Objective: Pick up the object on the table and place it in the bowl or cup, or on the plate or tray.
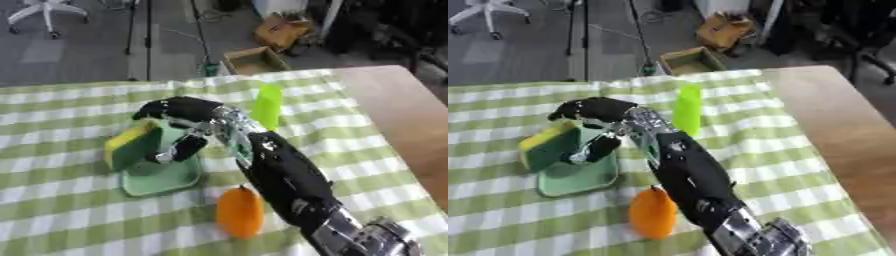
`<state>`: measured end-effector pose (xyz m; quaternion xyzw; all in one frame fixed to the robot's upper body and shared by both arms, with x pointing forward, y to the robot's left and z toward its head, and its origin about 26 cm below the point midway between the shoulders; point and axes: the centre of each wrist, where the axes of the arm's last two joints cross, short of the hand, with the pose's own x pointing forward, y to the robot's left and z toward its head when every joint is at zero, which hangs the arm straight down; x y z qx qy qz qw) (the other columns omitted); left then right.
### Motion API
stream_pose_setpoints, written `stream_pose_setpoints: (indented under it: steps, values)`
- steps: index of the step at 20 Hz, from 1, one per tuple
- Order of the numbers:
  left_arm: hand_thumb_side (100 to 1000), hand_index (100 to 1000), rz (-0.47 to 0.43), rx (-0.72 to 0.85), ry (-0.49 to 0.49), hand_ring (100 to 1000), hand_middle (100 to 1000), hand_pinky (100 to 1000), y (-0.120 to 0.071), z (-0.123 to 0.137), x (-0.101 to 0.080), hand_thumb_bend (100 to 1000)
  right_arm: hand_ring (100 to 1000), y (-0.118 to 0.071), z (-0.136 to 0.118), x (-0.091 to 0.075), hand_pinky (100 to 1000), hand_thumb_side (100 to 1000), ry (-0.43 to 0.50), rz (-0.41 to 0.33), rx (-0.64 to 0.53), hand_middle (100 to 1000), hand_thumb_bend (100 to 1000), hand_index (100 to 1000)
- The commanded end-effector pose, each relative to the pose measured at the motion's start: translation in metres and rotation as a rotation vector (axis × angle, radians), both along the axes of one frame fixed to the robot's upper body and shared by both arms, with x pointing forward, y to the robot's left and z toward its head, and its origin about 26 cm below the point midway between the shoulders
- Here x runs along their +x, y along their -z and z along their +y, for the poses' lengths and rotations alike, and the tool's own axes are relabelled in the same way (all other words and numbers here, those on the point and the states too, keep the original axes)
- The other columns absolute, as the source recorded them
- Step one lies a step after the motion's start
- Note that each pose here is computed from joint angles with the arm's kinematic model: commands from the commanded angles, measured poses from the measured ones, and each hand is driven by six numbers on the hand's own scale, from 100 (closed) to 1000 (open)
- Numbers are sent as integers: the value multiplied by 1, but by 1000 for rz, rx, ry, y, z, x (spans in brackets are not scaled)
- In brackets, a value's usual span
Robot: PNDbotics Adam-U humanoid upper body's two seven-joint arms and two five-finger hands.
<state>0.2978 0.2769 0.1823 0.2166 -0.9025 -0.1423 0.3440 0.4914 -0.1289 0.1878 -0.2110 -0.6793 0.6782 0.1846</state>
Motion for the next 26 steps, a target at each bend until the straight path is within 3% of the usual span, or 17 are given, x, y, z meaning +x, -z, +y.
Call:
stream_pose_setpoints:
  steps: [1, 6, 9, 14, 15, 17, 19, 22, 26]
  values:
    - [1000, 861, -25, 12, 11, 709, 764, 818, -8, 0, -2, 376, 883, -19, -6, 3, 923, 593, 21, -30, -4, 893, 442, 969]
    - [1000, 861, -25, 15, 10, 710, 764, 818, -8, 0, -2, 377, 886, -31, -15, 3, 929, 585, 47, -61, 2, 895, 450, 969]
    - [1000, 861, -27, 19, 6, 710, 765, 818, -9, 1, -2, 381, 900, -50, -30, 2, 956, 607, 65, -107, -57, 890, 484, 972]
    - [1000, 861, -30, 28, -1, 710, 765, 817, -10, 3, -3, 384, 909, -81, -57, -2, 967, 617, 71, -109, -162, 901, 499, 974]
    - [1000, 860, -30, 28, -5, 710, 765, 817, -10, 4, -3, 383, 899, -90, -62, -5, 960, 579, 68, -127, -152, 895, 491, 963]
    - [1000, 860, -30, 25, -15, 709, 765, 816, -10, 5, -3, 380, 870, -111, -78, -17, 928, 540, 62, -208, -85, 872, 482, 949]
    - [1000, 858, -31, 18, -25, 709, 765, 814, -9, 6, -3, 379, 829, -120, -90, -31, 875, 494, 52, -275, 65, 845, 467, 937]
    - [1000, 859, -36, -10, -49, 712, 767, 813, -7, 7, -4, 378, 813, -115, -105, -42, 847, 463, 69, -283, 290, 836, 451, 932]
    - [1000, 862, -61, -63, -79, 719, 771, 813, -5, 7, -4, 384, 787, -107, -121, -52, 811, 410, 136, -289, 491, 824, 382, 936]
